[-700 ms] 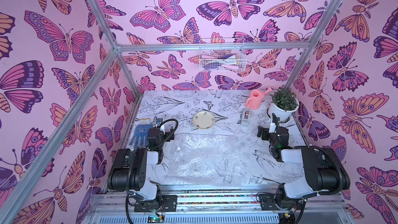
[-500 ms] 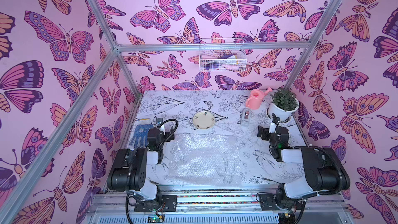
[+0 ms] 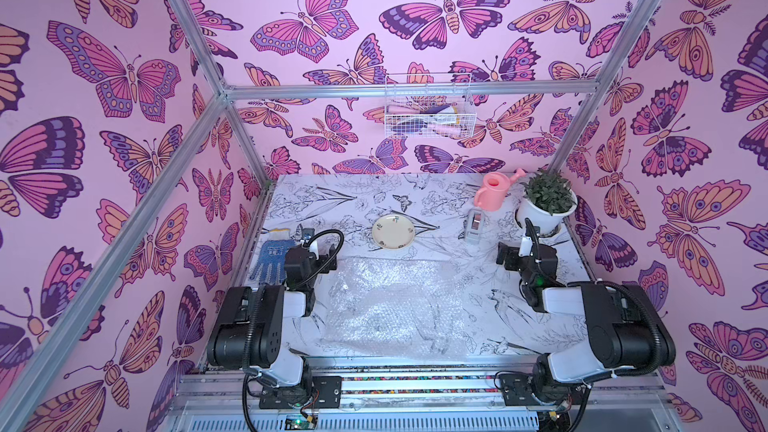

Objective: Wrap dinner plates in bubble wrap
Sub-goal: Pick up the plate from the center of the board.

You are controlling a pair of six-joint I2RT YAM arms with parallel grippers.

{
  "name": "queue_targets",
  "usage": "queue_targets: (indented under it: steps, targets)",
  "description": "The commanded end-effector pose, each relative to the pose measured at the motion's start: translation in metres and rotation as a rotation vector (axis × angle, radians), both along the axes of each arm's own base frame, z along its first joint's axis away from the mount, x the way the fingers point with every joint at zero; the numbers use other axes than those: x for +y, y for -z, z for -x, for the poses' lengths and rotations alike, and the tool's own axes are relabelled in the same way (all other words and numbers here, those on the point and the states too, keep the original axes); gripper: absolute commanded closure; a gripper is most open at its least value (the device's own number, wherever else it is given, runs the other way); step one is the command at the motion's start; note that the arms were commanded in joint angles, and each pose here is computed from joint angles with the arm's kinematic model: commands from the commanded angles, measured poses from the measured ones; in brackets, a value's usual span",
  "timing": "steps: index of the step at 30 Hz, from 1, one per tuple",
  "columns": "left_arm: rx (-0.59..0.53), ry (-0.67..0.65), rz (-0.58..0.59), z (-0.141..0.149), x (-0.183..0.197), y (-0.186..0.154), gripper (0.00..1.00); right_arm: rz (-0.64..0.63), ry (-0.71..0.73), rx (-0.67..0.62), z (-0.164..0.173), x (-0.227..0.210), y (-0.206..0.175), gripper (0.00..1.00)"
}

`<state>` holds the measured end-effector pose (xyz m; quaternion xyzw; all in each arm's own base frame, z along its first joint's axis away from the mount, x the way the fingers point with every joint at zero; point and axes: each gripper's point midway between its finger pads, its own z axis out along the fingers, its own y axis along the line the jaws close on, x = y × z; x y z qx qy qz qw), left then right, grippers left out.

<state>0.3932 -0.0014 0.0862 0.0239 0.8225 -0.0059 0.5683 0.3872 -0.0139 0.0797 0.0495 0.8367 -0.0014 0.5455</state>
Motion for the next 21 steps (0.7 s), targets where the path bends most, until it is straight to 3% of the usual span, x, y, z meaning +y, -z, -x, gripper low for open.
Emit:
queue_targets:
  steps: [1,14,16,21]
  targets:
    - [-0.009,0.002,0.013,0.000,0.001,-0.003,0.02,0.011,-0.014,-0.046,-0.008,0.002,-0.015,0.01]
    - [-0.018,-0.104,0.008,0.001,0.016,-0.006,0.02,0.008,-0.009,-0.039,-0.009,0.001,-0.014,0.01]
    - [-0.049,-0.170,0.014,0.007,0.027,-0.015,0.02,0.013,-0.010,-0.049,-0.008,0.001,-0.016,0.01]
    - [-0.084,-0.194,-0.004,0.025,0.028,-0.044,0.01,0.030,0.042,-0.043,-0.004,-0.005,-0.046,0.01]
